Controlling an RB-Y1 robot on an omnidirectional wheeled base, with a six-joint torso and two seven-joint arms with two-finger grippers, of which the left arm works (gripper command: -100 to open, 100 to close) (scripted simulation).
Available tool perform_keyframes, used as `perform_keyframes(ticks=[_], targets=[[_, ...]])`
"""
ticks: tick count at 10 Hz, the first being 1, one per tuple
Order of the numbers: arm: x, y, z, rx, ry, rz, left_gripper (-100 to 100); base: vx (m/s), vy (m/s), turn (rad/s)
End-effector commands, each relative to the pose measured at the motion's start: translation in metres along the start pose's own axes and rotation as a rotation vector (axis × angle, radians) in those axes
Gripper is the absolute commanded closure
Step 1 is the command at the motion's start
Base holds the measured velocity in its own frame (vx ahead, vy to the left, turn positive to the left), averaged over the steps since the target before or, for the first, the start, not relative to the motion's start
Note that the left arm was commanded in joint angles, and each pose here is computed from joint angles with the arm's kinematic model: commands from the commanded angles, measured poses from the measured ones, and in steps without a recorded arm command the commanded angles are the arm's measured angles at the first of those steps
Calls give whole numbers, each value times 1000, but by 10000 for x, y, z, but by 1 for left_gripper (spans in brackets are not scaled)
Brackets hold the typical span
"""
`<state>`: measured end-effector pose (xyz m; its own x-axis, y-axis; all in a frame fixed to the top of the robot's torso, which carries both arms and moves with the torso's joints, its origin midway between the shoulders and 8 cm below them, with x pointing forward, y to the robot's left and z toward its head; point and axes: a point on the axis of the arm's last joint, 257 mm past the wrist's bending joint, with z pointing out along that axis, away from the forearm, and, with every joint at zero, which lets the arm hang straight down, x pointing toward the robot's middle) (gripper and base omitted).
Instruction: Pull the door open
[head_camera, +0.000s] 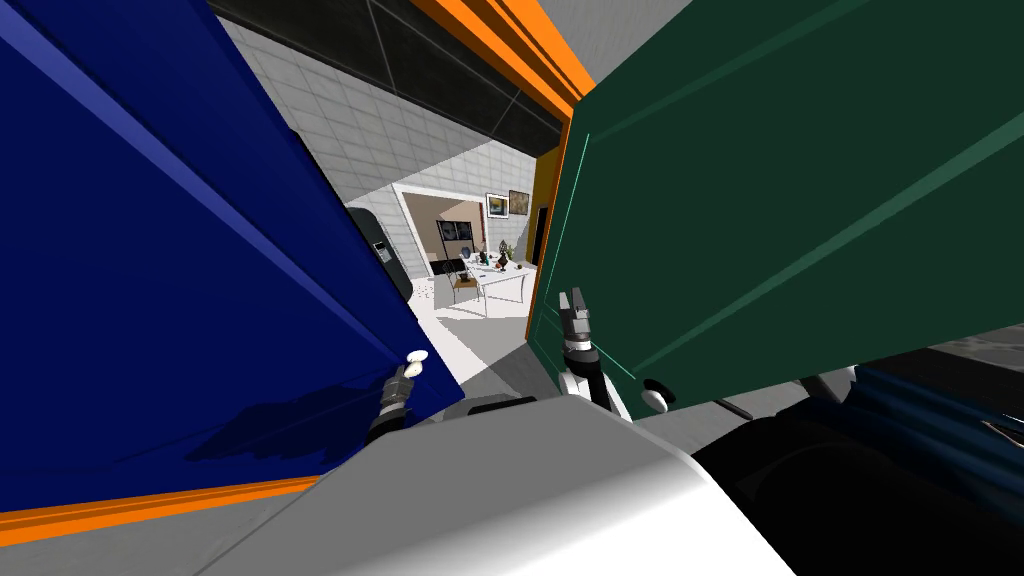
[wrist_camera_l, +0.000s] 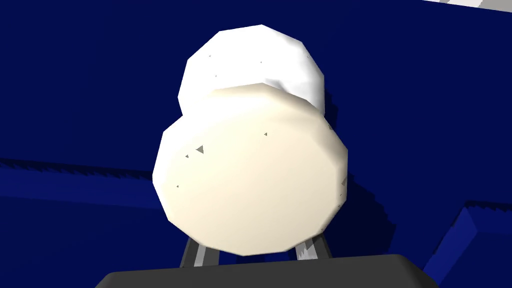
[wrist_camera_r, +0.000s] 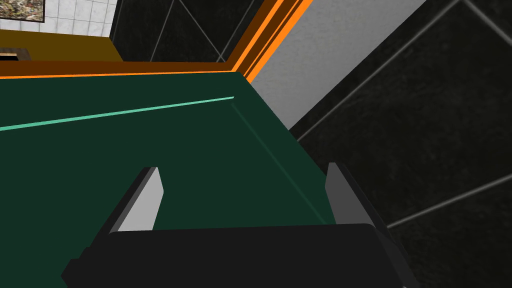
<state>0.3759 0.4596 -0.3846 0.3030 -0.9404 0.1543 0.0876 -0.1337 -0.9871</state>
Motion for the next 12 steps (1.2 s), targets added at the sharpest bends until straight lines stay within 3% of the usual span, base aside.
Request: perform_keyframes(ticks=[1,5,6,12], targets=[[94,-47,58,19,4,-77,100,-73,15,-107],[71,-45,70,21,-13,-199,100,-60,14,-75],[71,-45,70,21,-13,-202,100,-46,19,-45],[26,-38,91,29,-46,-409,100,-59,12,-78]])
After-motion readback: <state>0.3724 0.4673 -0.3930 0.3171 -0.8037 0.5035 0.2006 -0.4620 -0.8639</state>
